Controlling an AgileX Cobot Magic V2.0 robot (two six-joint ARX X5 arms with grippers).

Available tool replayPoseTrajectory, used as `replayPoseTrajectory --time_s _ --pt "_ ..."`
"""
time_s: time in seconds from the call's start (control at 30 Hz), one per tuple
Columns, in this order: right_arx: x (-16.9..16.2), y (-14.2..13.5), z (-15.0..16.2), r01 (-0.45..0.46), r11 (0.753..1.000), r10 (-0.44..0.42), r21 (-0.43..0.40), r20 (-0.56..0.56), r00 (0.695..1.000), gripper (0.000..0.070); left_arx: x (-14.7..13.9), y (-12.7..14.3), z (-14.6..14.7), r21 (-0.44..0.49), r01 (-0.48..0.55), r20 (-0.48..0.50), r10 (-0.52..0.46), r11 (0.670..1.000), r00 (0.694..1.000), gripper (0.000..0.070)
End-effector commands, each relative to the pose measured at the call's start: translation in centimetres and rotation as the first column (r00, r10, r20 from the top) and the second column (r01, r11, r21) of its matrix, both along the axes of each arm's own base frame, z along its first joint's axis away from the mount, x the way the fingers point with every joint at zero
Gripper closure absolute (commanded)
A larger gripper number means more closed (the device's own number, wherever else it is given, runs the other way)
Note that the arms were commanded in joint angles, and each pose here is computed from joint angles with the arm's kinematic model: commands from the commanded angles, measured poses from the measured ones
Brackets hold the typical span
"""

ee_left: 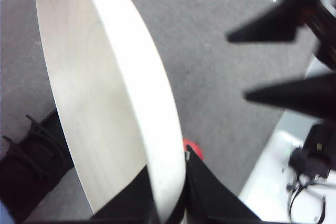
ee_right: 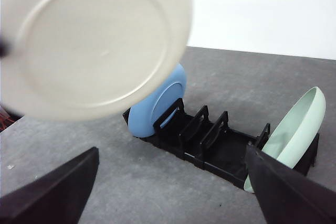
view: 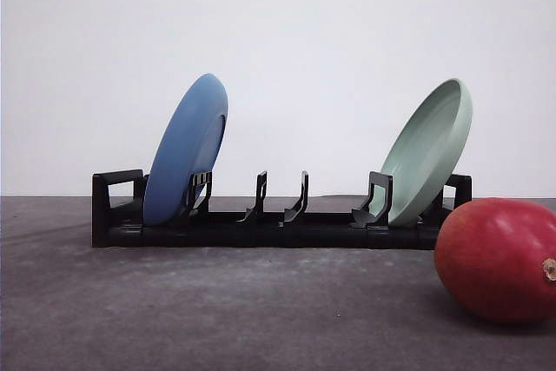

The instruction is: Place pomegranate in white plate

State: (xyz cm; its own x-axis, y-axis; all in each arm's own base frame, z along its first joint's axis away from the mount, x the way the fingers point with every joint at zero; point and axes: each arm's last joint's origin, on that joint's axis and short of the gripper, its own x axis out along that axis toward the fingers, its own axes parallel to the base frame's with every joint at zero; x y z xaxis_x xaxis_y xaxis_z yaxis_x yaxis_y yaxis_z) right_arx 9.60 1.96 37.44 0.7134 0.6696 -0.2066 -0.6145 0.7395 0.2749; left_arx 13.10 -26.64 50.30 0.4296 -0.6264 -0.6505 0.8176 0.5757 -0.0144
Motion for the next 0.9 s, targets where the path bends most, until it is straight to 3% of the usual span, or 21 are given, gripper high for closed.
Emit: replayPoseTrajectory --time_s 0.0,0.23,0.47,0.67,0.87 --pt "-0.1 0.1 0.4 -0.011 1.000 0.011 0.008 0.002 1.000 0.0131 -0.9 -0.5 -1.1 0.098 -0.025 0.015 0.024 0.995 1.000 0.0700" --pt "-0.2 0.5 0.3 -0.048 0.999 0.049 0.007 -0.003 0.999 0.0131 -2.9 0.9 -5.8 0.298 -0.036 -0.047 0.052 0.954 0.998 0.0700" --pt "-0.3 0.7 0.3 -0.079 0.997 0.079 0.008 -0.004 0.997 0.0131 -3.4 2.7 -11.3 0.492 -0.176 0.043 0.178 0.853 0.983 0.0700" --pt "-0.2 0.9 0.3 -0.093 0.996 0.094 0.008 -0.007 0.996 0.0131 -3.8 1.2 -16.4 0.535 -0.175 0.067 0.165 0.826 0.984 0.0700" --pt "-0.1 1.0 0.3 -0.099 0.995 0.099 0.008 -0.014 0.995 0.0131 -4.9 0.2 -22.7 0.578 -0.197 0.155 0.130 0.792 0.979 0.0700"
